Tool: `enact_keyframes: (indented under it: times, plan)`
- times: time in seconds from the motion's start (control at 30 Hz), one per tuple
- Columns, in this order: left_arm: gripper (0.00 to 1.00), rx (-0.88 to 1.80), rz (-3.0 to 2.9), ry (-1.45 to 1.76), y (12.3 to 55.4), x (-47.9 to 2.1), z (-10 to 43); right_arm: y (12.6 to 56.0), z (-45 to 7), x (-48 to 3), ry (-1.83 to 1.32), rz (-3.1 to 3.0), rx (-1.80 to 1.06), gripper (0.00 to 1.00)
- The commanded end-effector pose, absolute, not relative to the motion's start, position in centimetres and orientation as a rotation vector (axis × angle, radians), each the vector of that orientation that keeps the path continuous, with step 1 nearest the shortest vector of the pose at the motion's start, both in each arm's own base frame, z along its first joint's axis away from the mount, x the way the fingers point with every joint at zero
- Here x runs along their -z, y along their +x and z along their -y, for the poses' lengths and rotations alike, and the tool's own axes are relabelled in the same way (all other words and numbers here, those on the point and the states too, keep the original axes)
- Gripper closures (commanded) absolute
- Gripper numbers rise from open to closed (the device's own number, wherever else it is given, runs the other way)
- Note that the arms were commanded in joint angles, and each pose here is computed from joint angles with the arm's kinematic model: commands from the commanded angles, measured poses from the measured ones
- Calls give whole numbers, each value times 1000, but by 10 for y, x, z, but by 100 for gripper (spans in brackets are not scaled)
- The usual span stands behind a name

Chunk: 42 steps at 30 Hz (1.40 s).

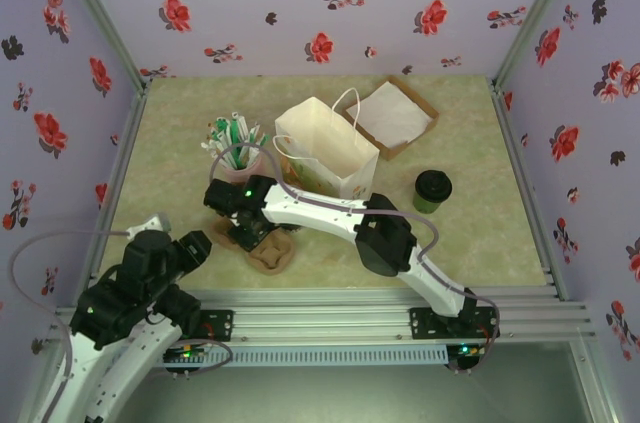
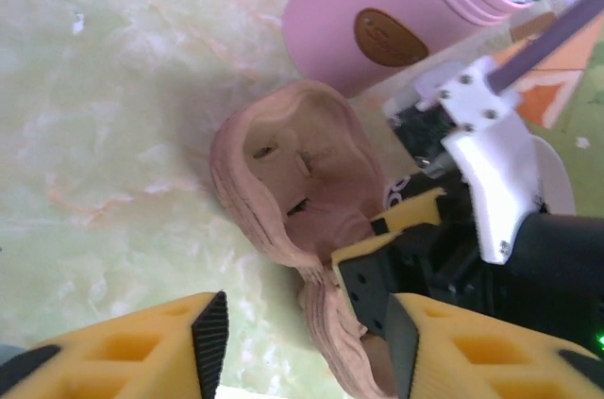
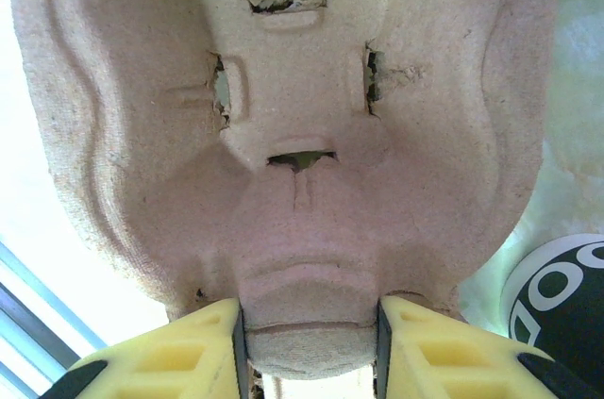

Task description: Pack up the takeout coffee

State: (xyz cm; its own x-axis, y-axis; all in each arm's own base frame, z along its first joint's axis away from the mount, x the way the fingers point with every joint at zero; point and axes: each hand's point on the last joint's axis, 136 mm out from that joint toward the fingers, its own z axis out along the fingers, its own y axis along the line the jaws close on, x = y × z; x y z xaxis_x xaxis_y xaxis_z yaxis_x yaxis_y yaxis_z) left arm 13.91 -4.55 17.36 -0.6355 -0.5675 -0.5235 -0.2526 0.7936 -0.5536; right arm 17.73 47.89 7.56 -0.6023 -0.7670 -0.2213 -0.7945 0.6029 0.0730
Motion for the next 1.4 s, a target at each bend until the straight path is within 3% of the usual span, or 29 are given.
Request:
enact_keyframes:
  times: [0.0,0.13,0.53,0.73,1.37]
  plan:
    - [60,542,-2193,-713,151,-170,38,179,-479,-95,-1254,-2655,-300,64]
    - [69,522,-2202,-765,159,-154,39,179,-478,-96,-1244,-2655,-305,64]
    - [74,653,-2264,-910,179,-114,51,179,-478,-93,-1215,-2673,-315,63]
    - [91,917,-2256,-1042,191,-95,60,178,-480,-91,-1208,-2683,-331,63]
    - [91,951,-2282,-1105,185,-66,59,176,-481,-87,-1204,-2704,-350,63]
